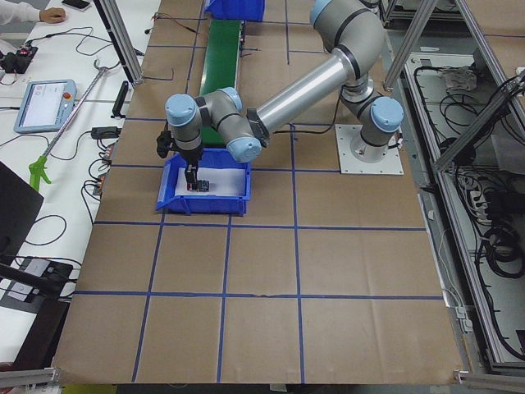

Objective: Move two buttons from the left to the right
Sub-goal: 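Return the left gripper to the bin and grasp the red-capped button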

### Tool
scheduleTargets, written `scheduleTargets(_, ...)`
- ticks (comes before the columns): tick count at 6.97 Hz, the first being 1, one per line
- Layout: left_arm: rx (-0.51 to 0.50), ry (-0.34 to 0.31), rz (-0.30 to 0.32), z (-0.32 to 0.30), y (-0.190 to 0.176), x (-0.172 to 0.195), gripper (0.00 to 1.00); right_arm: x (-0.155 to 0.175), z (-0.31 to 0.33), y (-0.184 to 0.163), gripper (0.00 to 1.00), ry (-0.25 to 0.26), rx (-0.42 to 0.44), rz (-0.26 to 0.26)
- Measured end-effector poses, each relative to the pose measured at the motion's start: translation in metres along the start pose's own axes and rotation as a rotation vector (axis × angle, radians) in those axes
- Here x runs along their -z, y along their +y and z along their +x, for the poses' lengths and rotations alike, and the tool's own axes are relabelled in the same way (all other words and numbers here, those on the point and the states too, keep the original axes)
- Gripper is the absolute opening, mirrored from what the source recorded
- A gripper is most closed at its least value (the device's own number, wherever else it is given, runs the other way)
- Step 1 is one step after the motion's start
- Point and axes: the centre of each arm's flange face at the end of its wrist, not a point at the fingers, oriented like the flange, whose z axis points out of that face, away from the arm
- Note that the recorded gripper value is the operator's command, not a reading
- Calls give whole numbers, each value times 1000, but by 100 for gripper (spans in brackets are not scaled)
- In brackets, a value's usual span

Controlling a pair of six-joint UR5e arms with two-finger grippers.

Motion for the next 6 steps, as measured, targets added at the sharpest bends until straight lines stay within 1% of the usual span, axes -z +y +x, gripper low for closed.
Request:
scheduleTargets(3,4,-6,0,-6,-3,-47,99,-2,0,0,100,0,0,-4)
scheduleTargets(4,5,-7,0,-6,-2,-59,92,-3,0,0,100,0,0,-5)
scheduleTargets(5,5,-8,-3,-6,-2,-65,74,-3,0,0,100,-2,-1,-6)
scheduleTargets(6,6,-10,-1,-6,-2,-67,48,-3,0,0,100,-3,-1,-6)
